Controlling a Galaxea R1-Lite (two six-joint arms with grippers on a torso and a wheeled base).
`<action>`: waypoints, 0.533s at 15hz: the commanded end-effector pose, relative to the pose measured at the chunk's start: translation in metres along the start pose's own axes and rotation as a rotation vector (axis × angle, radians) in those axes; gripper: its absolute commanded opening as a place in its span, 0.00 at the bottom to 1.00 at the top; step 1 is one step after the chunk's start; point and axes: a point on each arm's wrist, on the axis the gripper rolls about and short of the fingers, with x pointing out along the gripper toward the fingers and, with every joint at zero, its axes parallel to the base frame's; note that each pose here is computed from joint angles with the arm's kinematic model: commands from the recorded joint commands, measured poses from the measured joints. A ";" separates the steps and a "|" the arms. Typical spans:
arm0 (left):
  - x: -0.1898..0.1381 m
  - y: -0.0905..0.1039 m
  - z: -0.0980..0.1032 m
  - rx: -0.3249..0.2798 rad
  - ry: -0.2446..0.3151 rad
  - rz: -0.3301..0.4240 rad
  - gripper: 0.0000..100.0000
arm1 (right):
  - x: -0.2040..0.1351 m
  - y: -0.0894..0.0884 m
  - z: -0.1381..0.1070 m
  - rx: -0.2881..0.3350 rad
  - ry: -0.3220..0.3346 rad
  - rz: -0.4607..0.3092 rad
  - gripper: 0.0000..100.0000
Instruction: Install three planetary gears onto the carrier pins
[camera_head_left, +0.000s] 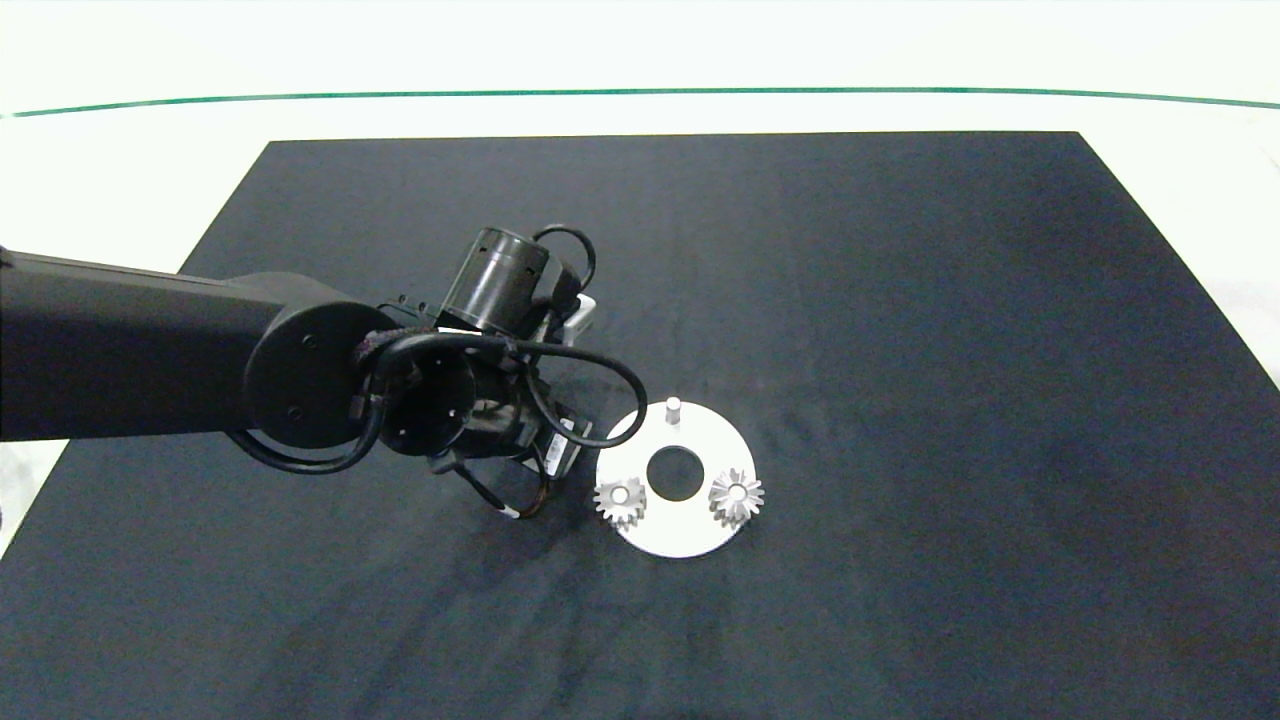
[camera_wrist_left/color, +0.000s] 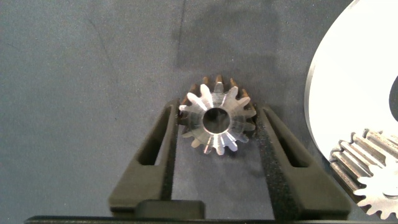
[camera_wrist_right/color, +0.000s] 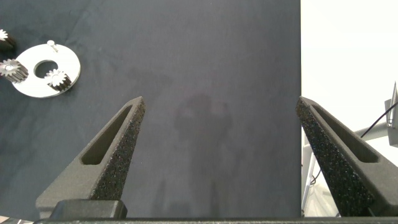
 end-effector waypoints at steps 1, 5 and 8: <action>0.000 0.001 0.000 0.000 0.001 0.004 0.38 | 0.000 0.000 0.000 -0.002 0.002 0.001 1.00; -0.001 0.001 0.001 -0.002 -0.006 0.004 0.30 | -0.001 0.000 -0.001 -0.002 0.000 -0.001 1.00; -0.016 0.004 0.012 -0.020 -0.070 0.000 0.24 | 0.000 0.000 -0.001 -0.003 0.003 0.001 1.00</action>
